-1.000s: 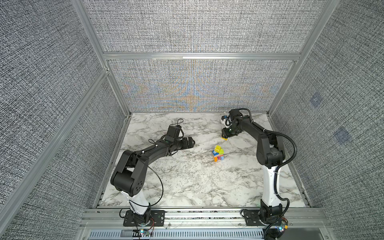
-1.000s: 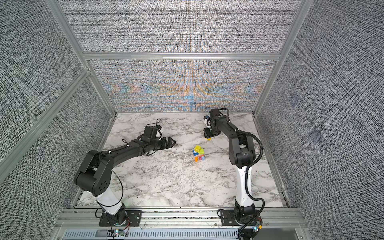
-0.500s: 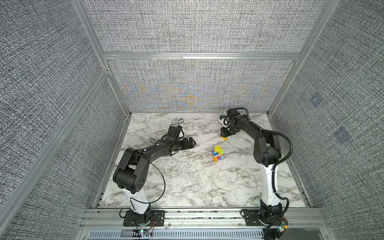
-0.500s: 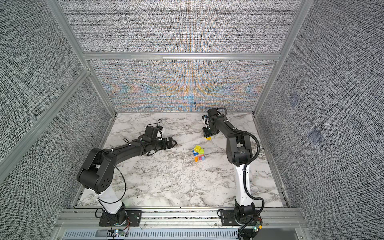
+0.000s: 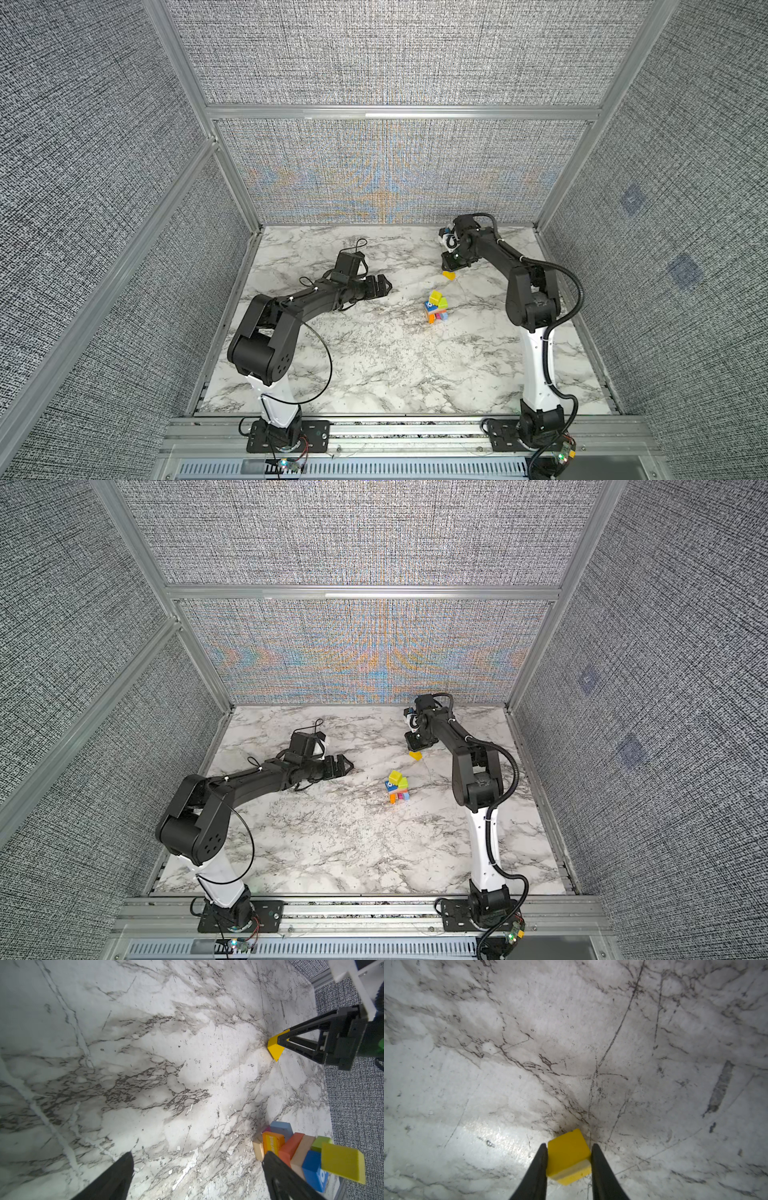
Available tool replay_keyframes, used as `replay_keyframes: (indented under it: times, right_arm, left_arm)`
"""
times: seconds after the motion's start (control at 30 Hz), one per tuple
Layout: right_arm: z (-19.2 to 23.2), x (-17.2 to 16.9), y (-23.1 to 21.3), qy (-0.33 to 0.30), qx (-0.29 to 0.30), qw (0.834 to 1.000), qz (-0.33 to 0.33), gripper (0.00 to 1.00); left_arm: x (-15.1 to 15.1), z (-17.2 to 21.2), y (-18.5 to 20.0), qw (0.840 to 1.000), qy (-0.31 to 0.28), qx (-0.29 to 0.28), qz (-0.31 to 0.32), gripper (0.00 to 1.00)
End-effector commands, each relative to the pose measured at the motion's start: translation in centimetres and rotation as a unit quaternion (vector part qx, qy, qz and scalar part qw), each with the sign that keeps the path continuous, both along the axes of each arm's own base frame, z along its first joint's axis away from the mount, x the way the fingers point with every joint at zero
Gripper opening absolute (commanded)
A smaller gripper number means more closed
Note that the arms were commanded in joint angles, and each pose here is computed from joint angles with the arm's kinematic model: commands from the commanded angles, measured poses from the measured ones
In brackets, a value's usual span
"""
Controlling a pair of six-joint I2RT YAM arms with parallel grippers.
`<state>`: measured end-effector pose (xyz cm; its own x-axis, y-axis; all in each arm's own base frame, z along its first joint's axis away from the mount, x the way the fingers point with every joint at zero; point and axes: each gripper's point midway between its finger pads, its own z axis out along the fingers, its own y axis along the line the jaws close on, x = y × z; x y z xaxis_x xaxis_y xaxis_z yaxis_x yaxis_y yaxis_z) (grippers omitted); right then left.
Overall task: Build the wood block tower
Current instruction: 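Lower and close the right gripper on the yellow wedge block, then lift the yellow wedge block with the right gripper while the left gripper approaches it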
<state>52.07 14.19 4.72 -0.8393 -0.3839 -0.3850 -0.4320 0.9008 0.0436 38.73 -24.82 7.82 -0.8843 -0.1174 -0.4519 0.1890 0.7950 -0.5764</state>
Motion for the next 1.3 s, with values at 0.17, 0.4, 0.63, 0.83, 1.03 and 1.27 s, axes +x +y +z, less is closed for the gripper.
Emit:
replay_keyframes:
  times: [0.17,0.4,0.63,0.83,1.03,1.27]
  right_arm:
    - [0.6,-0.8,0.3,0.014,0.009,1.000,-0.001,0.17]
    - [4.6,-1.1,0.9,-0.012,0.041,0.999,-0.016,0.15]
    - [9.7,-1.8,1.5,-0.039,0.088,0.995,-0.036,0.14]
    - [14.9,-3.3,3.5,-0.055,0.173,0.983,-0.031,0.14]
    - [19.3,-6.0,7.2,-0.031,0.290,0.956,0.025,0.15]
    - [22.3,-8.8,9.3,-0.008,0.360,0.930,0.078,0.14]
  left_arm:
    - [0.3,0.8,-0.1,1.000,-0.007,-0.013,-0.003,0.97]
    - [0.1,2.9,0.7,0.999,-0.023,-0.022,0.006,0.97]
    - [-0.9,5.2,1.6,0.999,-0.033,-0.033,0.019,0.97]
    - [-2.2,8.3,1.9,0.997,-0.066,-0.051,0.008,0.96]
    - [-3.8,12.7,0.6,0.981,-0.134,-0.130,-0.049,0.88]
    - [-4.6,17.1,-1.2,0.954,-0.201,-0.191,-0.119,0.70]
